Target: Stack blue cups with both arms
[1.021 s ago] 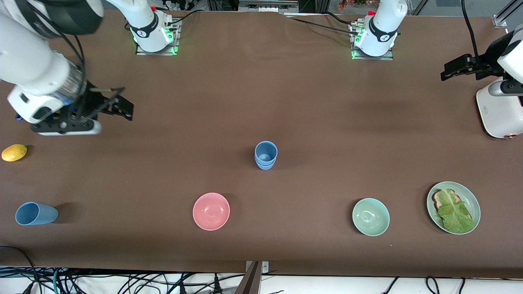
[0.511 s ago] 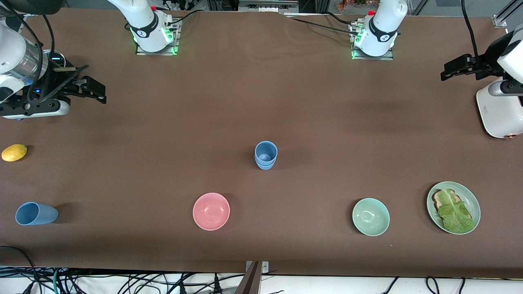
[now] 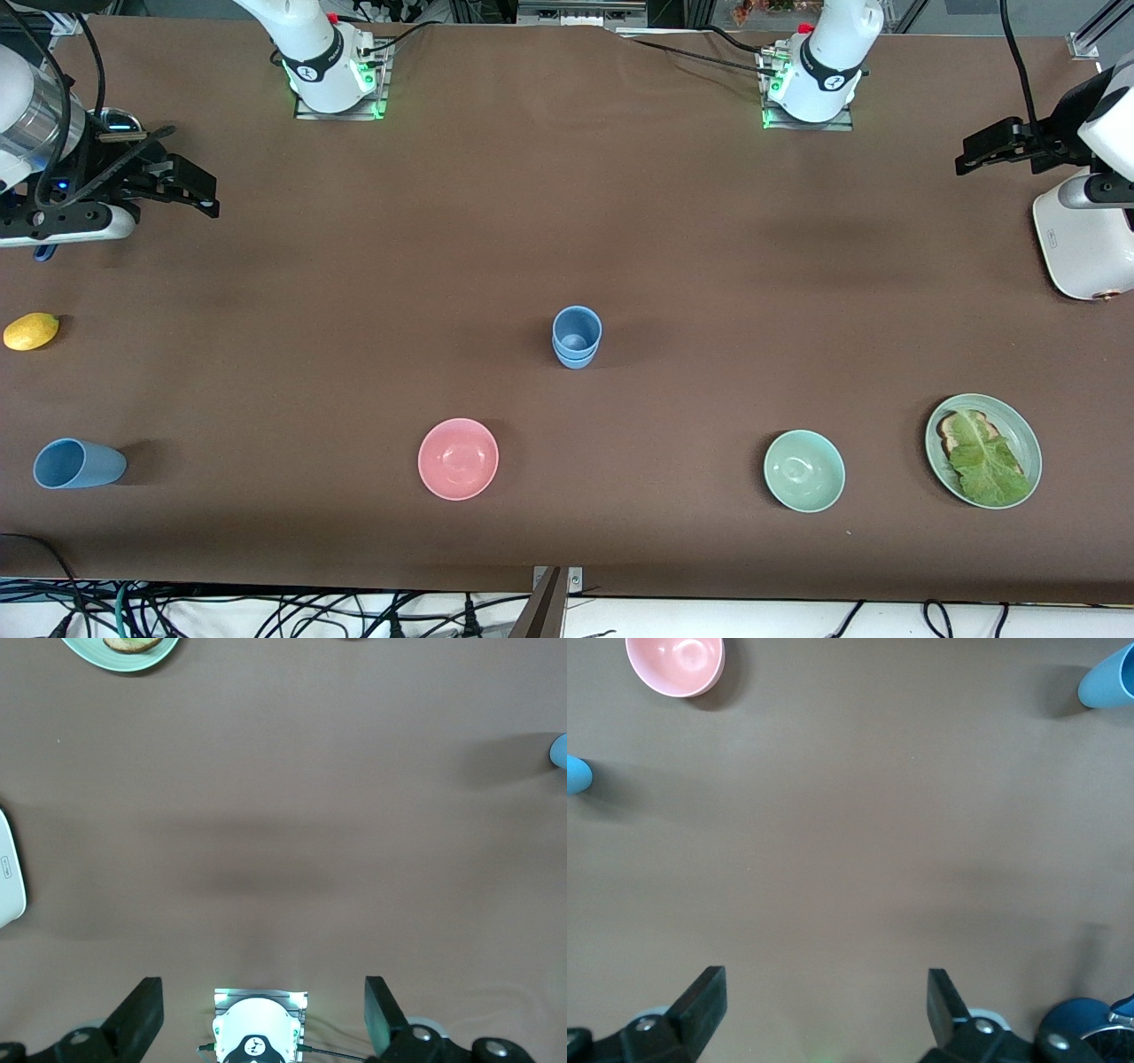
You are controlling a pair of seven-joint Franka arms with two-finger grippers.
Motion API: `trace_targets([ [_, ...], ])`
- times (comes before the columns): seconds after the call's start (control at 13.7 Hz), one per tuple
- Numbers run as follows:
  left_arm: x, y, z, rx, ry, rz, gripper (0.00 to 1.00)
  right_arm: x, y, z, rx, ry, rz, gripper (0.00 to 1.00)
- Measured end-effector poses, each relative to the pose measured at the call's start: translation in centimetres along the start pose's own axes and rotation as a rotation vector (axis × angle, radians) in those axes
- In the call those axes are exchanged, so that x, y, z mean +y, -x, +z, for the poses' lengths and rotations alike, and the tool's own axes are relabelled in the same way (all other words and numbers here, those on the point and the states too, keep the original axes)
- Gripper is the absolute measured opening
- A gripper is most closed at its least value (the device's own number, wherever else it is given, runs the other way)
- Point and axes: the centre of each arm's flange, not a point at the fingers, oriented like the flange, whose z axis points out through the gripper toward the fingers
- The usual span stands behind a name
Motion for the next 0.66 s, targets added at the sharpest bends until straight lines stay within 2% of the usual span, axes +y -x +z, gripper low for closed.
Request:
trace_targets([
  [0.66,0.01,-0.12,0.13,-0.003,0.000,0.000,1.00,0.51,0.07,-0.01,-0.006,0.000,0.007,1.00],
])
